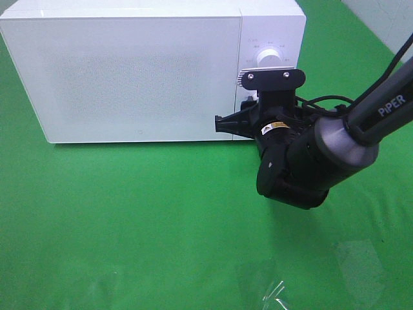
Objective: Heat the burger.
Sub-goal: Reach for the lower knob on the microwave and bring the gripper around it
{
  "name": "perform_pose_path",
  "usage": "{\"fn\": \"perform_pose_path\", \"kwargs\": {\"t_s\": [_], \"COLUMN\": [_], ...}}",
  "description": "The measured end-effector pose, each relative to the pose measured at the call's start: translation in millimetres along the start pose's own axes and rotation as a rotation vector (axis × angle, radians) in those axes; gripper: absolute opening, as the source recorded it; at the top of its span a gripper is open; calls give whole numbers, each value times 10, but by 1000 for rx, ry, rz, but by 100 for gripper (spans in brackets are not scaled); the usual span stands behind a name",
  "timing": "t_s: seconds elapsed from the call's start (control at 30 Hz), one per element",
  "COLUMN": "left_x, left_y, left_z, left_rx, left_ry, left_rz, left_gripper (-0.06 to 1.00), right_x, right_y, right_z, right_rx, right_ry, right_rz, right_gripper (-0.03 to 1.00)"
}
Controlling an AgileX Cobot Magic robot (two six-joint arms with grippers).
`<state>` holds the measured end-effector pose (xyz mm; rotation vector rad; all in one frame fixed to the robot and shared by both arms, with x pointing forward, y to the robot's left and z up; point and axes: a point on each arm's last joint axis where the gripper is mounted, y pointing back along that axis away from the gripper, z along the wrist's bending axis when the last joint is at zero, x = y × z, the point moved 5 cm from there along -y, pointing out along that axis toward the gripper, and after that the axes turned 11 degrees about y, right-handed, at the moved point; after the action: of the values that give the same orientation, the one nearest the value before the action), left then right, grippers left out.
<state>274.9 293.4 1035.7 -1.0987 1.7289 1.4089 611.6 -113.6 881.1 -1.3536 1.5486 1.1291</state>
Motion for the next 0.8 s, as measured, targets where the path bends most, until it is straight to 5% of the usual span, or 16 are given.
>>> {"fn": "perform_pose_path", "kwargs": {"t_s": [0.53,0.73,0.8], "left_x": [0,0,0], "left_y": [0,0,0], "left_z": [0,0,0], "left_rx": [0,0,0], "left_ry": [0,0,0], "left_rz": [0,0,0], "left_gripper": [97,97,97], "right_x": [-10,-13,-10], "right_y": [9,15,21], "right_z": [13,20,21], "right_rx": [-26,-51,-73], "right_ry": [-58,-263,-505], "right_rz": [-24,-37,-38], "right_gripper": [45,45,45]}}
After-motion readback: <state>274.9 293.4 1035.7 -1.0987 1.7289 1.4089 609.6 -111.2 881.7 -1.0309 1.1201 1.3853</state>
